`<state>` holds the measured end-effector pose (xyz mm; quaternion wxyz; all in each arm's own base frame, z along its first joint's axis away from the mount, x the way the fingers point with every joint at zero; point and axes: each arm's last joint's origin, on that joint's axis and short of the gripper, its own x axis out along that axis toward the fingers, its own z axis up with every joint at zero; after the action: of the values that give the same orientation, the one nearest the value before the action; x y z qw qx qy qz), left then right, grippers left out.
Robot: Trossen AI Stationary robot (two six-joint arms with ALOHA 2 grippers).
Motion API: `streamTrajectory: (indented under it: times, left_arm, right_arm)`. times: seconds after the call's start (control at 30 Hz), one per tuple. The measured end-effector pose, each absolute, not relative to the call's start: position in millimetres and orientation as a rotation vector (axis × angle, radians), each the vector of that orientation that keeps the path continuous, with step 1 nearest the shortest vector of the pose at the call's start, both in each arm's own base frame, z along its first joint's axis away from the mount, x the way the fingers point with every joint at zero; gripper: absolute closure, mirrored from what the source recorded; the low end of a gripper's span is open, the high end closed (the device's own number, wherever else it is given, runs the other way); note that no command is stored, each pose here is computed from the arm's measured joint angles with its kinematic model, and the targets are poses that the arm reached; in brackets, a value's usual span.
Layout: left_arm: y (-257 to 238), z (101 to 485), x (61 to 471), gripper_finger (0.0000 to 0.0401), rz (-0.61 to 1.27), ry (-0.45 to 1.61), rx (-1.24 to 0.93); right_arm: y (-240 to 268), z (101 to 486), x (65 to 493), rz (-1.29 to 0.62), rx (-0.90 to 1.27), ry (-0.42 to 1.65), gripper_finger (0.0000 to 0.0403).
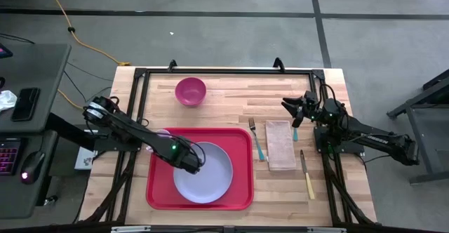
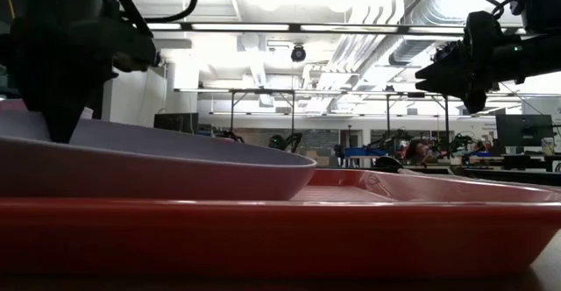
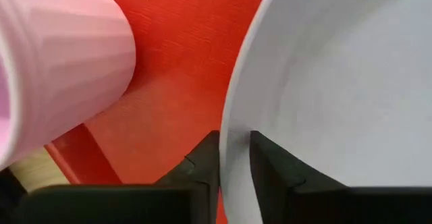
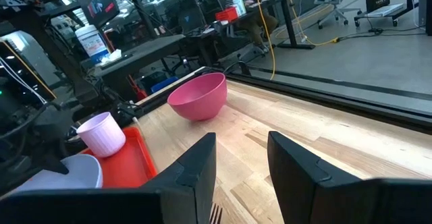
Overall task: Set up tray
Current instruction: Put the white plate to the bottom of the purple mug on the red tray, then put the pink bowl on the white plate on the red tray
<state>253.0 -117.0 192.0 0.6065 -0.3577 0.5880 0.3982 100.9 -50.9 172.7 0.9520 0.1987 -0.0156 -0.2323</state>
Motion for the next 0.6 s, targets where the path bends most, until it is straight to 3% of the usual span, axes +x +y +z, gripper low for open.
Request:
streamTrajectory:
  times: [0.27, 0.6]
  left_arm:
    - [-117.2, 191.3, 253.3, 0.0255, 0.917, 1.363, -0.825]
    - [-118.1, 191.6, 253.9, 0.0249, 0.907, 1.372, -0.844]
  right_arm:
    - [-51.0, 173.1, 100.9, -0.473, 0.403, -0.035, 0.0291]
    - [-51.0, 173.1, 100.8, -0.475, 0.41, -0.037, 0.0291]
